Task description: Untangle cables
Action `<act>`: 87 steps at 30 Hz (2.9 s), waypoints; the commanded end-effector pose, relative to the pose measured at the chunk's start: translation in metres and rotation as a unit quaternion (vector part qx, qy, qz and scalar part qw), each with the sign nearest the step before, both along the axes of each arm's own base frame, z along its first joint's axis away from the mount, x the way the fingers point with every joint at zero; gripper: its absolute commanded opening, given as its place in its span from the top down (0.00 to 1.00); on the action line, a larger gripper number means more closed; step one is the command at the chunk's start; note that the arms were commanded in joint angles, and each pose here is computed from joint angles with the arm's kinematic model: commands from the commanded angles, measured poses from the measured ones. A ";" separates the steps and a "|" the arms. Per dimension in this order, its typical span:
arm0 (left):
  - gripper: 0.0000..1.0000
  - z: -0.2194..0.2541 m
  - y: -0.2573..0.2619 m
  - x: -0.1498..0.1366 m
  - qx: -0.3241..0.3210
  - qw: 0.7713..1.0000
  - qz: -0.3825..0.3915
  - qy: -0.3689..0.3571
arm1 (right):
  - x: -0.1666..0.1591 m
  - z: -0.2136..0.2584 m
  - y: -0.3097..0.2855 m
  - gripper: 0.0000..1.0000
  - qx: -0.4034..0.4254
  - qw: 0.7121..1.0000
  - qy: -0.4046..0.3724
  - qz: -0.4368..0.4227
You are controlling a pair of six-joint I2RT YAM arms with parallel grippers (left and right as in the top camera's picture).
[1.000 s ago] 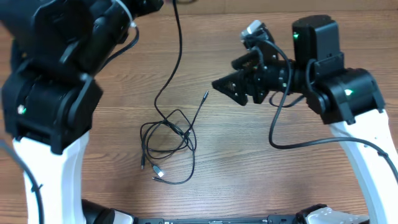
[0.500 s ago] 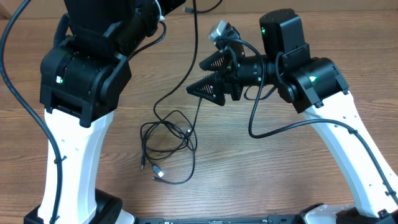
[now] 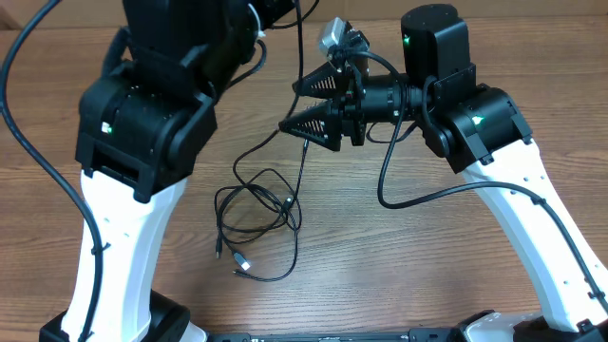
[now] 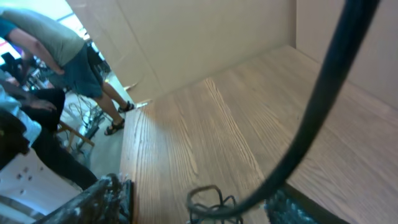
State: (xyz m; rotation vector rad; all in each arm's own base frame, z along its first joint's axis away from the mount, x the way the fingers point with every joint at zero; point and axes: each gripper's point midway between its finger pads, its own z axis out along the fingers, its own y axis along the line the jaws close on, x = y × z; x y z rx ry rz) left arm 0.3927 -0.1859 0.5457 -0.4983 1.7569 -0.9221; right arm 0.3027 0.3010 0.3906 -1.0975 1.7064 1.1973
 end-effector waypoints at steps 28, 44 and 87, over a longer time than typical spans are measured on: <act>0.00 -0.062 0.014 -0.006 0.152 0.985 -0.011 0.079 | 0.134 -0.028 -0.201 0.96 -0.108 0.921 -0.019 -0.375; 0.00 -0.131 0.003 -0.022 0.234 0.950 -0.086 0.187 | 0.142 0.035 -0.382 0.96 -0.086 0.822 -0.087 -0.557; 0.92 -0.348 -0.230 -0.094 0.357 0.654 -0.659 0.102 | 0.076 0.178 -0.321 0.96 0.106 0.896 -0.118 -0.414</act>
